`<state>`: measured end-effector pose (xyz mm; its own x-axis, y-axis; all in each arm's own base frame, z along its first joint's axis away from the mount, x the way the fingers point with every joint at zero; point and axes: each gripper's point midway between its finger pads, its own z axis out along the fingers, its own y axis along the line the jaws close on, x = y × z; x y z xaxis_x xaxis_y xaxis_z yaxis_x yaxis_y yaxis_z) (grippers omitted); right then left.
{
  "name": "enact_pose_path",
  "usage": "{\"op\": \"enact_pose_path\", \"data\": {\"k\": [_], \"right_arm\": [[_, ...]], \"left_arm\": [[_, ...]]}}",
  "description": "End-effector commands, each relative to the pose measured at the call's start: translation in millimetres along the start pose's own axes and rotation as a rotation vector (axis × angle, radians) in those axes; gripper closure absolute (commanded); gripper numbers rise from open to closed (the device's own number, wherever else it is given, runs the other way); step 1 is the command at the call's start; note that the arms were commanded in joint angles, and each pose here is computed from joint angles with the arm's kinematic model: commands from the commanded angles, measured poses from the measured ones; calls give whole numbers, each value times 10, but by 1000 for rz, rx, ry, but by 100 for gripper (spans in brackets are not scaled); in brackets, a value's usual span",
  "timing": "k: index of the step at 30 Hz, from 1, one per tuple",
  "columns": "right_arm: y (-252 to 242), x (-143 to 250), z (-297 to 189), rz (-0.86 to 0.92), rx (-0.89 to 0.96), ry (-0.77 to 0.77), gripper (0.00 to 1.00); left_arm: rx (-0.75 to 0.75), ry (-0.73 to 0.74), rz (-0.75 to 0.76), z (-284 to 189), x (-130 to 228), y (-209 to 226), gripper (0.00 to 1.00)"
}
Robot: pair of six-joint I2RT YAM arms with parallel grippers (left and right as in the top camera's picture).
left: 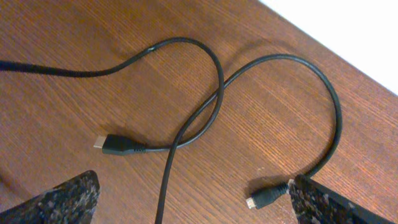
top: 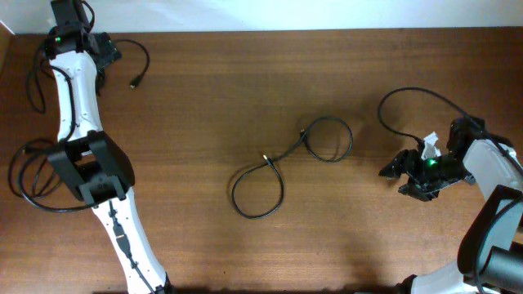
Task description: Untangle cables
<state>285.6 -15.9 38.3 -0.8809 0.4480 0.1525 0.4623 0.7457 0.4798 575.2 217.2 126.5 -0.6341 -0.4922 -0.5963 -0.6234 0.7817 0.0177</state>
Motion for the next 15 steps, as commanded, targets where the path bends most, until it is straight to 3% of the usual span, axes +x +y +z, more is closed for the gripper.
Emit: {"op": "enact_pose_path", "data": {"k": [1, 6, 15], "right_arm": [[-17, 3, 5, -13, 6, 2, 32], [-17, 2, 5, -13, 6, 1, 32], [-13, -24, 5, -22, 4, -9, 32]], "left_arm": [[-15, 74, 19, -9, 173, 36, 1], [-138, 85, -4, -335, 168, 315, 1], [-74, -23, 0, -1630, -105, 319, 1]]}}
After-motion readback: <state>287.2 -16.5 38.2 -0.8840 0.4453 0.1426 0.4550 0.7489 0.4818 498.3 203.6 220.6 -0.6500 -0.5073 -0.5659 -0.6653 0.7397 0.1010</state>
